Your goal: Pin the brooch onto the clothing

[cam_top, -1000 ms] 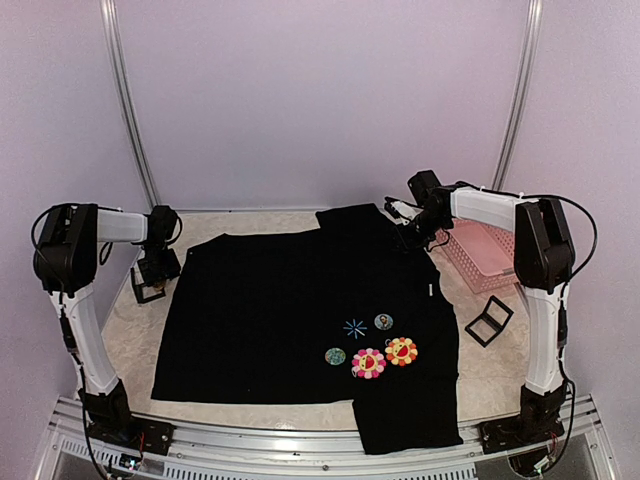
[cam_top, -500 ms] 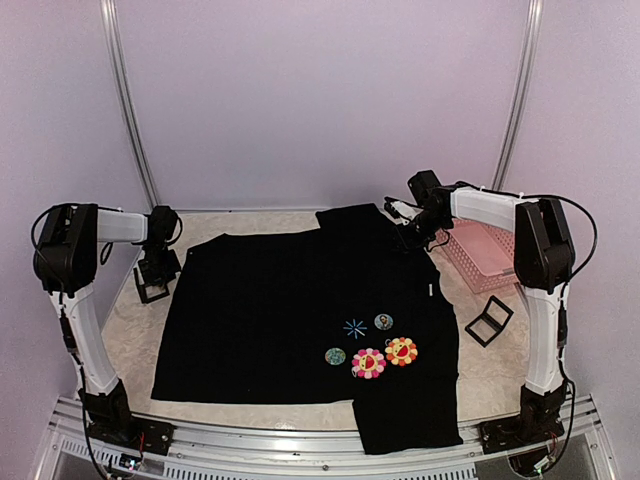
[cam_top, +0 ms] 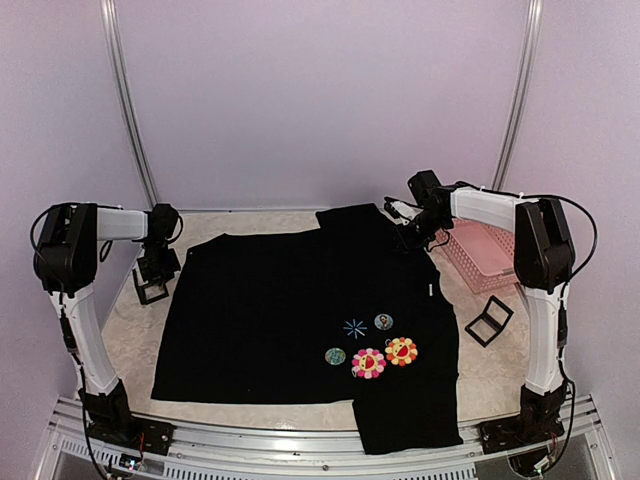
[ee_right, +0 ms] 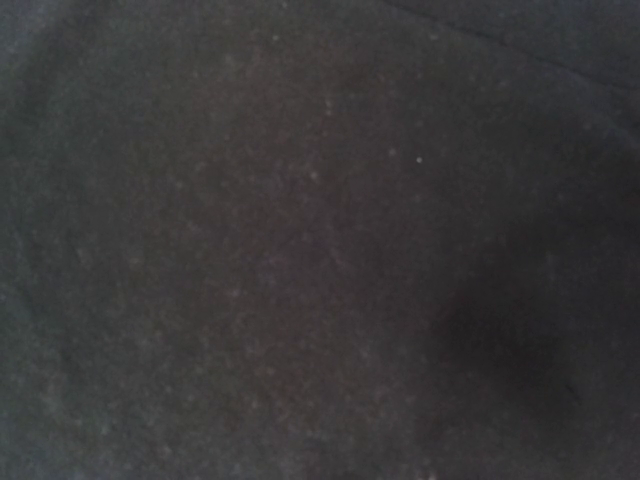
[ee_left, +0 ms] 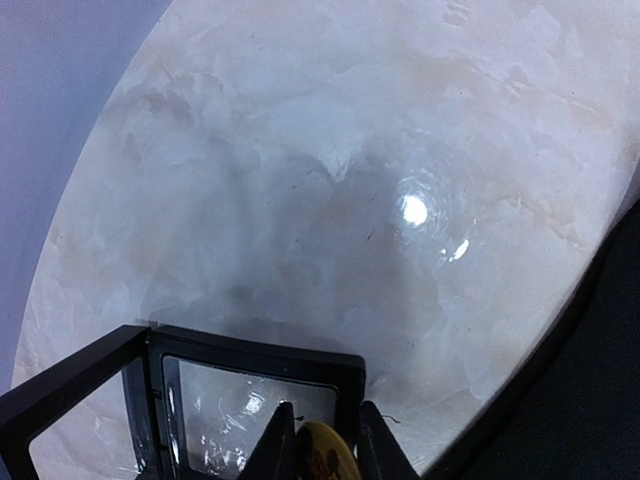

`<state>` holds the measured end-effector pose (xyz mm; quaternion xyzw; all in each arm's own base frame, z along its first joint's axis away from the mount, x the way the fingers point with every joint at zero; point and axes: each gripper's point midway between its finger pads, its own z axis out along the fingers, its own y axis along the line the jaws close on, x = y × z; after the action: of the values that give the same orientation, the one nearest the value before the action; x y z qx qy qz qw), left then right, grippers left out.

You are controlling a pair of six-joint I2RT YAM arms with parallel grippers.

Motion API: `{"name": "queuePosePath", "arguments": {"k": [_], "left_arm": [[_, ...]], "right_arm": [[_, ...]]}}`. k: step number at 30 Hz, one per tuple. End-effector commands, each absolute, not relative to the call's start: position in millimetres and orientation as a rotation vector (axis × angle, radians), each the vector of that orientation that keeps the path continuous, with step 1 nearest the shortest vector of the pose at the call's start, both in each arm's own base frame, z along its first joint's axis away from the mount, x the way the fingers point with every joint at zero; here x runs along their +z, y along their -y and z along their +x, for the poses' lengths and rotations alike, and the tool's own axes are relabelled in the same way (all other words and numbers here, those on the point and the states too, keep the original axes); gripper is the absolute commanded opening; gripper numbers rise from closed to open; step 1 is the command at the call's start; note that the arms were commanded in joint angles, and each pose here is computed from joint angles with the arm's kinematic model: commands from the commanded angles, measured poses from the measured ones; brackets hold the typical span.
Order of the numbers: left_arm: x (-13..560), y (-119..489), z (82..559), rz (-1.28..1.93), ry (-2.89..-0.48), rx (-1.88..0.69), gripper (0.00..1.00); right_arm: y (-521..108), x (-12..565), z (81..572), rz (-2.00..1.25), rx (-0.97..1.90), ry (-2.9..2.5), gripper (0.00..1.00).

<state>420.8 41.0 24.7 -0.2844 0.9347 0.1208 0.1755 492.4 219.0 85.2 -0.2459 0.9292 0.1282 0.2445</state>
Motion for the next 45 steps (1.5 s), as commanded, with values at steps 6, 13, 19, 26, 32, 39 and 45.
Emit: {"name": "queuePosePath", "arguments": {"k": [6, 13, 19, 26, 32, 39, 45], "left_arm": [[56.3, -43.9, 425.5, -0.776, -2.599, 0.379, 0.17], [65.2, -47.0, 427.0, -0.774, -2.577, 0.408, 0.15], [62.9, -48.0, 427.2, -0.768, -2.584, 0.411, 0.07], [56.3, -46.5, 423.8, -0.771, -2.601, 0.404, 0.01], [69.3, -46.1, 427.6, -0.772, -2.575, 0.400, 0.00], [137.4, -41.4, 448.6, -0.693, -2.434, 0.430, 0.00], [248.5, 66.6, 495.9, -0.192, -2.223, 0.177, 0.00]], "right_arm": [[-223.3, 94.8, 490.4, -0.693, 0.361, -2.524, 0.38], [-223.2, 94.4, 490.7, -0.691, 0.360, -2.525, 0.37], [-222.9, 94.5, 490.4, -0.693, 0.360, -2.526, 0.37], [-221.3, 96.8, 490.0, -0.693, 0.348, -2.522, 0.37], [-221.5, 97.1, 489.2, -0.693, 0.350, -2.524, 0.37], [-230.9, 117.4, 492.6, -0.707, 0.410, -2.472, 0.37], [-260.4, 183.7, 489.4, -0.788, 0.614, -2.252, 0.38]]}}
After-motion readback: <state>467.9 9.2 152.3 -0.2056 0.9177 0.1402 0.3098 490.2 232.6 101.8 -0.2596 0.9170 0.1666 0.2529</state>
